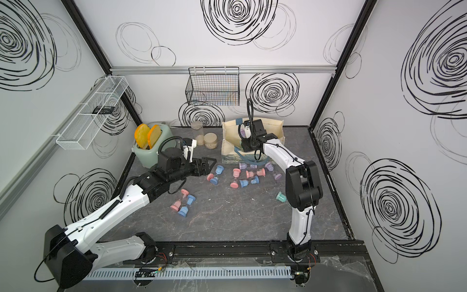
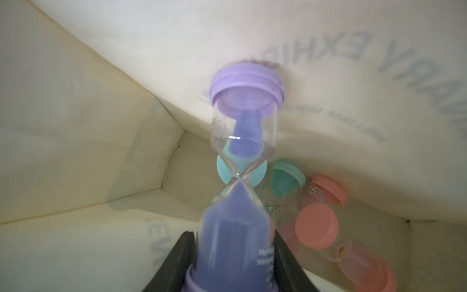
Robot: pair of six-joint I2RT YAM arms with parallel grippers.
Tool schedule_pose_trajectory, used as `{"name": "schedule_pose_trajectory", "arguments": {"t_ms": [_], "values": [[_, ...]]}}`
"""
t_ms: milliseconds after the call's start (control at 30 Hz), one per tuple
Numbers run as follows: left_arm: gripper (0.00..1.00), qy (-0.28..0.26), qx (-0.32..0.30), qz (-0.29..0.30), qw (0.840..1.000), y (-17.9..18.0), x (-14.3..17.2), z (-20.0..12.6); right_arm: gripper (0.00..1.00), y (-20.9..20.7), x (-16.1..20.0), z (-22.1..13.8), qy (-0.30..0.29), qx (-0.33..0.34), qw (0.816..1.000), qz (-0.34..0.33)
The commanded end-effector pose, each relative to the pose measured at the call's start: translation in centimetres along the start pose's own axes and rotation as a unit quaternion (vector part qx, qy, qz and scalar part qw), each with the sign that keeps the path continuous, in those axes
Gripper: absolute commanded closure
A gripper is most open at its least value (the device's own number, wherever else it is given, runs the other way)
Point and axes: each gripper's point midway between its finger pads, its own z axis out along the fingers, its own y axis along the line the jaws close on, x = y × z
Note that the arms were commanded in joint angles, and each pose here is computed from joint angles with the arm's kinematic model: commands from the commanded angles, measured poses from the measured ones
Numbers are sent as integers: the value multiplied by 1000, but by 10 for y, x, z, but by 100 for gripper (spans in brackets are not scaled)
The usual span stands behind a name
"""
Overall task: Put the hourglass into the canvas bag
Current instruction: Place the hourglass in the canvas bag.
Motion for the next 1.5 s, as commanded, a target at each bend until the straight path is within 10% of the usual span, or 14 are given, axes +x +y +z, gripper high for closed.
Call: {"name": "schedule_pose_trajectory", "arguments": {"t_ms": [0,433,933,1467], "values": [[4,-34,16,12,999,-13,-20,-4,59,-4,-6,-3,10,13,1000,0],[4,-43,10,14,999,-9,-24,-12,40,-6,-26,-25,-17,28,999,7],[4,-65,-14,15,998,5,-35,-33,23,48,-71,-133,-166,-24,985,-29],[4,-78,-99,15,992,50,-20,-78,16,172,12,-130,-157,-105,978,-91]]}}
